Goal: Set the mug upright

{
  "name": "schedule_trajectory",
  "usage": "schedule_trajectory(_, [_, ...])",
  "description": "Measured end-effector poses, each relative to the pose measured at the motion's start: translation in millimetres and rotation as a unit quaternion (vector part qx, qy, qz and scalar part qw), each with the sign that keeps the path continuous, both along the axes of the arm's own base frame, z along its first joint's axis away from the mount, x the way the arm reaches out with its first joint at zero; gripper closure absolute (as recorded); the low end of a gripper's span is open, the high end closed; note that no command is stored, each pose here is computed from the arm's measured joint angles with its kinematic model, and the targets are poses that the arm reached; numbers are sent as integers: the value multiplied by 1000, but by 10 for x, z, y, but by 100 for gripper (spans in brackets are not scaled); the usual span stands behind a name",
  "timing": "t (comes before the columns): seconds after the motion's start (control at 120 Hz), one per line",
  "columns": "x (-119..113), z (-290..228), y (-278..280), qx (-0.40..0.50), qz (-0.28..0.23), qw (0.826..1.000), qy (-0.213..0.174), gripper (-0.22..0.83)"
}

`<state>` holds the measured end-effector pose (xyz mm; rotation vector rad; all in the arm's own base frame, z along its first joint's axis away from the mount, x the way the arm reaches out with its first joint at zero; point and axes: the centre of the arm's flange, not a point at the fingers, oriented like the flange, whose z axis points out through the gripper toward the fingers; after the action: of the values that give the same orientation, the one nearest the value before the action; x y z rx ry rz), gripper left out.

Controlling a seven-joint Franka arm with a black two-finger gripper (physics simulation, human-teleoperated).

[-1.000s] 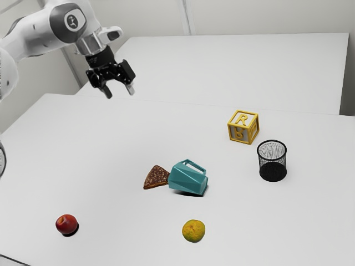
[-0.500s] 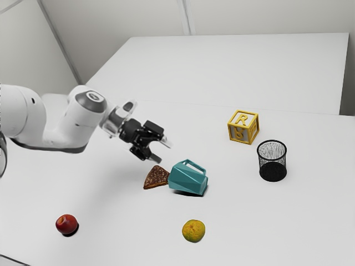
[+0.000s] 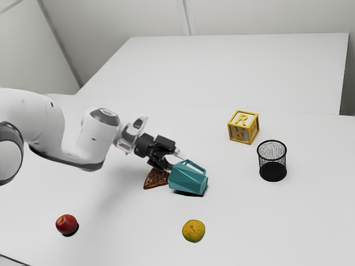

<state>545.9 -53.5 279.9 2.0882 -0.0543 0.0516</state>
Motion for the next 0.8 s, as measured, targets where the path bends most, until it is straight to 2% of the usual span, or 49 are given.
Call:
schedule_trajectory(0.242, [-140,-103,-199,-23,-12,1000,-17,0])
schedule_trajectory(0.292, [-144,-104,-204,-24,-12,999,-22,3])
schedule_trajectory(0.35, [-141,-96,-204,-26,-12,999,-29,11])
schedule_trajectory(0.467, [-136,-94,-198,-26,-12,999,-40,40])
schedule_trajectory(0.55, [-131,-99,-197,-29,-9,999,-46,55])
schedule_trajectory(0.667, [-124,-89,-198,-31,-9,998,-53,67])
schedule_trajectory(0.8, [-117,-71,-202,-35,-7,998,-60,73])
